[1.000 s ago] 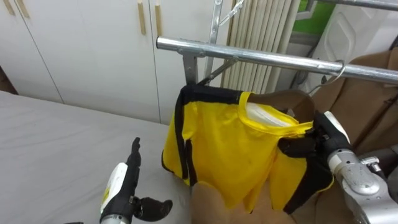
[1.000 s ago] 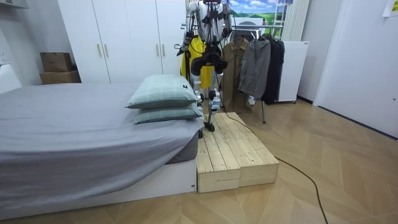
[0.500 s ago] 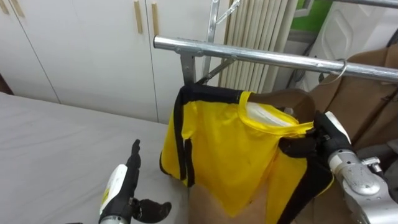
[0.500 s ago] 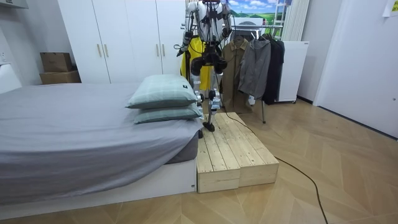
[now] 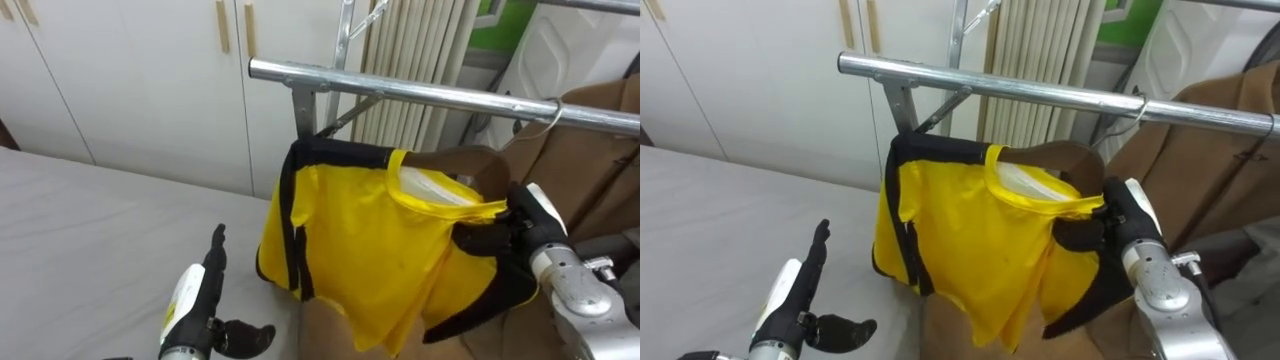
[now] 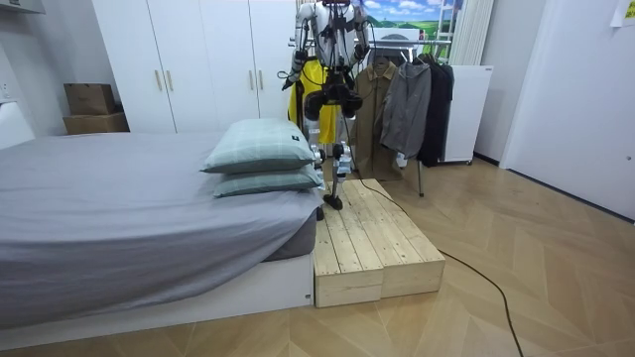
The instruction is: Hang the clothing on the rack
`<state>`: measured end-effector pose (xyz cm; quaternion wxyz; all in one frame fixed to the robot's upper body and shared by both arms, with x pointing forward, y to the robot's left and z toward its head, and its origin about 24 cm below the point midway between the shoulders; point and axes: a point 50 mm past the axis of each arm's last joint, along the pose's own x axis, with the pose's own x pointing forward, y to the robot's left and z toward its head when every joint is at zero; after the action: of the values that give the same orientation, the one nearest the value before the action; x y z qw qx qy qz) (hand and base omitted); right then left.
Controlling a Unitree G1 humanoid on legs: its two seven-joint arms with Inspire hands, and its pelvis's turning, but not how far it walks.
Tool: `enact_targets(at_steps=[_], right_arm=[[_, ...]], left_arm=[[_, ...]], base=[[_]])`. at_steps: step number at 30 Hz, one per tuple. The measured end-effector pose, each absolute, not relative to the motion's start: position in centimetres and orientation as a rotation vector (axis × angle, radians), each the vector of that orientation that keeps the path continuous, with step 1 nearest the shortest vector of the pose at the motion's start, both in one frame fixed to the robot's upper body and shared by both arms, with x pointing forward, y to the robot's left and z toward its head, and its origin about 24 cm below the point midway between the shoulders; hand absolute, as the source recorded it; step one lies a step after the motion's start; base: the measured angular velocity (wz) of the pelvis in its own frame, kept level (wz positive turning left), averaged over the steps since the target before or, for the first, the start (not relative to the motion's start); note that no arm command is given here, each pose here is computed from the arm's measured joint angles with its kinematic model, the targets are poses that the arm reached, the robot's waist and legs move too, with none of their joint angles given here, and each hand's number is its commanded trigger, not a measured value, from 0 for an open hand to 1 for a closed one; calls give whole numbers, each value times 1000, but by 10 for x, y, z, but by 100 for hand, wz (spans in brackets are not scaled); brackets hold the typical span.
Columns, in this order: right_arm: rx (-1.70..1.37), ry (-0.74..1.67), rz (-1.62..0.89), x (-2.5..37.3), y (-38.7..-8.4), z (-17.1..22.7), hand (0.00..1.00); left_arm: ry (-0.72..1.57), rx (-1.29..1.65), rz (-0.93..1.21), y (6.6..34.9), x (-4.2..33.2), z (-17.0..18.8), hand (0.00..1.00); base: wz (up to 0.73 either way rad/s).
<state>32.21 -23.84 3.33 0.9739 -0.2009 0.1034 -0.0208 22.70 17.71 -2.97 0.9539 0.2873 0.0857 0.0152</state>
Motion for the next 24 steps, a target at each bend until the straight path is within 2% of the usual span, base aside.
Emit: enact_targets(at_steps=[4,5,6,7,8,9,24], right_arm=[[-404,211,-43,322,-239,33,100],[-404,211,-43,322,-239,33,91],[-403,211,-43,322,-239,33,63],[-403,211,-44,322,-239,33,45],[-402,212,-44,322,-239,33,3],[-397,213,-48,322,-239,32,0],[-339,216,-97,321,-242,31,0]], left_arm=[[174,584,30,177,227,-30,0],[174,584,30,177,227,-30,0],[174,585,30,177,227,-30,0],[174,585,29,177,227,-29,0],[174,586,28,178,227,-29,0],[175,587,25,178,227,-29,0],[166,606,14,182,229,-24,0]], base=[[0],[0],[0],[0],[0],[0],[1]])
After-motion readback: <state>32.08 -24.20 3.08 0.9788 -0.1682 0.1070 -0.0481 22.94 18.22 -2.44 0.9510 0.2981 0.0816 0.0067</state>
